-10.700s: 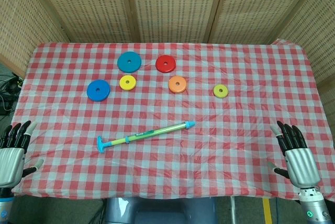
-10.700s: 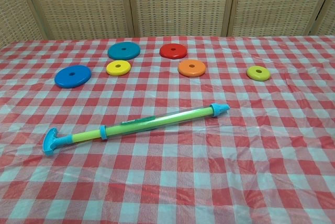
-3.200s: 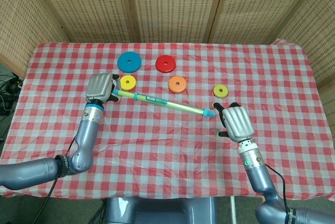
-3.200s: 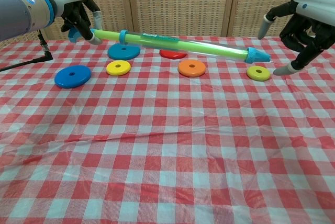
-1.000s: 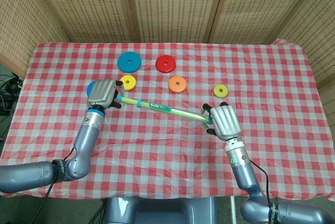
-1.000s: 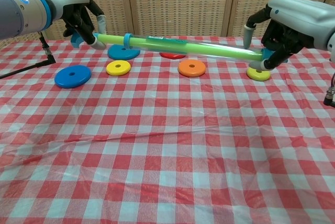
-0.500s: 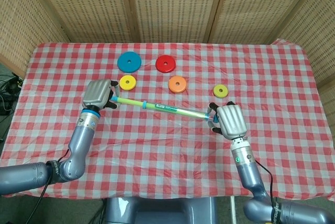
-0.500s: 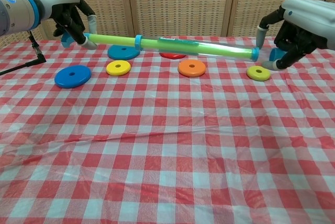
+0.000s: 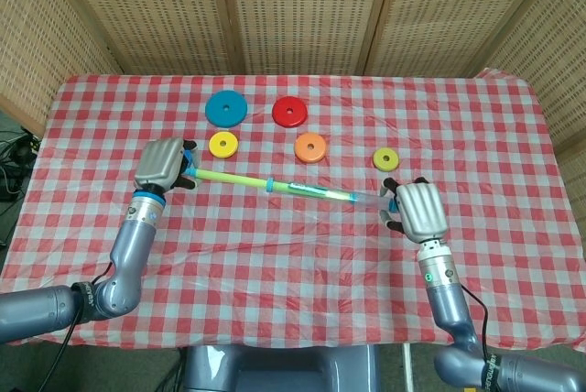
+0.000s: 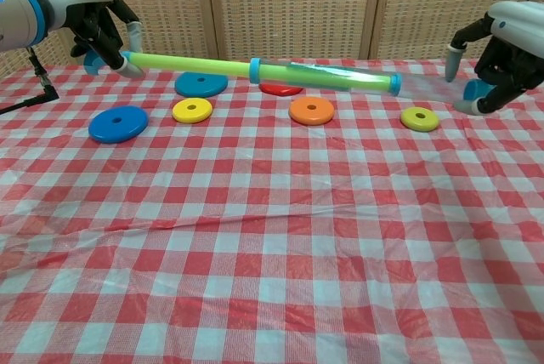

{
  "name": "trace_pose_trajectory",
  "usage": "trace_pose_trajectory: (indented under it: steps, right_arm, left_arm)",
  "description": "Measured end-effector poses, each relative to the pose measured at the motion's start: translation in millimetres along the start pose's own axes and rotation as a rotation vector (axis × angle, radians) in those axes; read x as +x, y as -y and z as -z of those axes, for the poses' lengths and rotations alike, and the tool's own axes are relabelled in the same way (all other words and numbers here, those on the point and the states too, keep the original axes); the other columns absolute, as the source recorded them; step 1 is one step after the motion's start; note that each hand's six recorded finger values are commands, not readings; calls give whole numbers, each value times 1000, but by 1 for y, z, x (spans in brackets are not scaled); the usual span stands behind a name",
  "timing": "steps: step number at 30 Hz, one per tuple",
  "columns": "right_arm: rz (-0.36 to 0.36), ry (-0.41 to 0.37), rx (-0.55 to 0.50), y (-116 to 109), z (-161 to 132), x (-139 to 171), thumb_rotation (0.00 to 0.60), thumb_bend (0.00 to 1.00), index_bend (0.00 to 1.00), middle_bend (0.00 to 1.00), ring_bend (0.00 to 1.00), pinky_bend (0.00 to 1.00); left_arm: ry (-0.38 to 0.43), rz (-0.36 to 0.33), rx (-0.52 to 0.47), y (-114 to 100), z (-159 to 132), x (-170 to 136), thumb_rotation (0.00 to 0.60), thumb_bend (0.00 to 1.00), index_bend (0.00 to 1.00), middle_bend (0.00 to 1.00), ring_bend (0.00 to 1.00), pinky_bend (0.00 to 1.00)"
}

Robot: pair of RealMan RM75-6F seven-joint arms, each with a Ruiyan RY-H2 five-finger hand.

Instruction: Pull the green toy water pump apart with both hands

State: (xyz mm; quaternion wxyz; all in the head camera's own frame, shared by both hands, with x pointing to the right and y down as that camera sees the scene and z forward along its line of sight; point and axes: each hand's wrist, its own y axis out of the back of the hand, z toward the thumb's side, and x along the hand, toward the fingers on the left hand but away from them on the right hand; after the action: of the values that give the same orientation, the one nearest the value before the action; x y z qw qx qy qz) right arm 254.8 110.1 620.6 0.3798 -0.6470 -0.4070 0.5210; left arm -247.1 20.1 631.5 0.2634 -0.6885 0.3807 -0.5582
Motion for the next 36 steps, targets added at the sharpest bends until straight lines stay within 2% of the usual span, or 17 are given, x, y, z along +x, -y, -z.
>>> trace_pose_trajectory:
  steps: [15,25,36]
  right_arm:
    - [7,78,19,-10,41,6,600,514,660,1000,979,513]
    - [11,89,29,-14,47,10,600,514,663,1000,979,513]
    - [3,106,50,-12,50,10,600,514,664,1000,979,513]
  left_arm:
    - [-53,-17,35,-3,30,-5,600,571,860,946,906,770]
    - [-67,-36,42,-11,44,-10,600,571,860,946,906,770]
    - [-76,-26,31,-9,53,-13,600,571,860,946,906,770]
